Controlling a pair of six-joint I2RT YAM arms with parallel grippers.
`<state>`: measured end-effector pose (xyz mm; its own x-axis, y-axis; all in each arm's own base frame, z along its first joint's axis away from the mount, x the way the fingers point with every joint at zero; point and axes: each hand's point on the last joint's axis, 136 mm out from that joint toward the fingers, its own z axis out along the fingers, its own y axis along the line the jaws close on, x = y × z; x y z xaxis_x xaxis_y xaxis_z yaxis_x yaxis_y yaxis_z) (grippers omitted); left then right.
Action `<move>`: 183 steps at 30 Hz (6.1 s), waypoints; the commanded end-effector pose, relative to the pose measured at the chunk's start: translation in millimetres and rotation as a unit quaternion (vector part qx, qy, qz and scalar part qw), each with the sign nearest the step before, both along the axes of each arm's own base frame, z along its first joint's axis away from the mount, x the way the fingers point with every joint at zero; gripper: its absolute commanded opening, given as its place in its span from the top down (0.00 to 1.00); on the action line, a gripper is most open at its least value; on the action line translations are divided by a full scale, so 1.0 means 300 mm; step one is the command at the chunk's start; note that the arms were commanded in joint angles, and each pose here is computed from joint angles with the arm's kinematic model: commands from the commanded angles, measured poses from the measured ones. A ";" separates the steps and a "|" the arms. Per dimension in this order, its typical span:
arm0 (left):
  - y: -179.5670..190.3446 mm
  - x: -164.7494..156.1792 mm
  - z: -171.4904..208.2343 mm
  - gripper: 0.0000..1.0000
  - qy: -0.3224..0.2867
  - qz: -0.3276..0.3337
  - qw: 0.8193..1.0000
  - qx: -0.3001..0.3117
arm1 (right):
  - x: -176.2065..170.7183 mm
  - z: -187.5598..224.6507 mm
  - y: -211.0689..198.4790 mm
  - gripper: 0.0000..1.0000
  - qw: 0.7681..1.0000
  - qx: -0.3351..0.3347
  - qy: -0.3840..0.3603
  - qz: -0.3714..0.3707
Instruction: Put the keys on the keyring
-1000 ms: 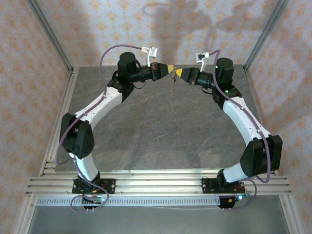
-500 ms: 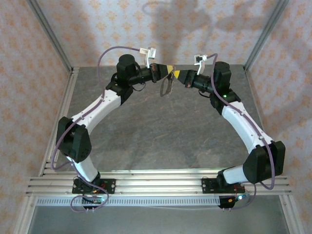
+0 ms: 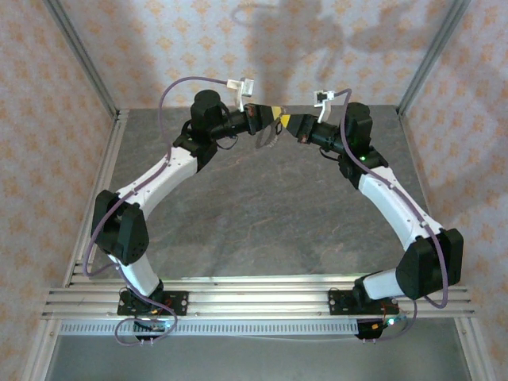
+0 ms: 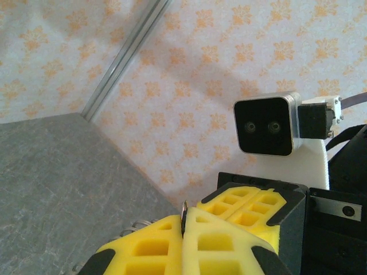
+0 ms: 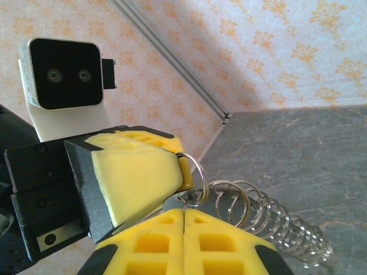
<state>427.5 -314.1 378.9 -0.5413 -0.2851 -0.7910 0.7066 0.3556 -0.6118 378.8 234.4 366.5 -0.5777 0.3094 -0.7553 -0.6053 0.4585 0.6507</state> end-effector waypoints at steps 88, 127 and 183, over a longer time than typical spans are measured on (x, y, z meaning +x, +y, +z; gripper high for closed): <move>-0.004 -0.148 0.242 1.00 -0.105 -0.008 0.986 -0.130 | -0.027 0.114 0.086 0.95 0.990 0.136 -0.026 0.026; 0.034 -0.128 0.252 1.00 -0.106 0.034 0.980 -0.166 | -0.235 -0.146 0.122 0.62 0.992 0.103 0.037 0.059; -0.005 -0.249 0.345 1.00 -0.138 -0.033 0.976 -0.164 | -0.136 0.281 -0.048 0.69 0.983 0.155 -0.097 0.011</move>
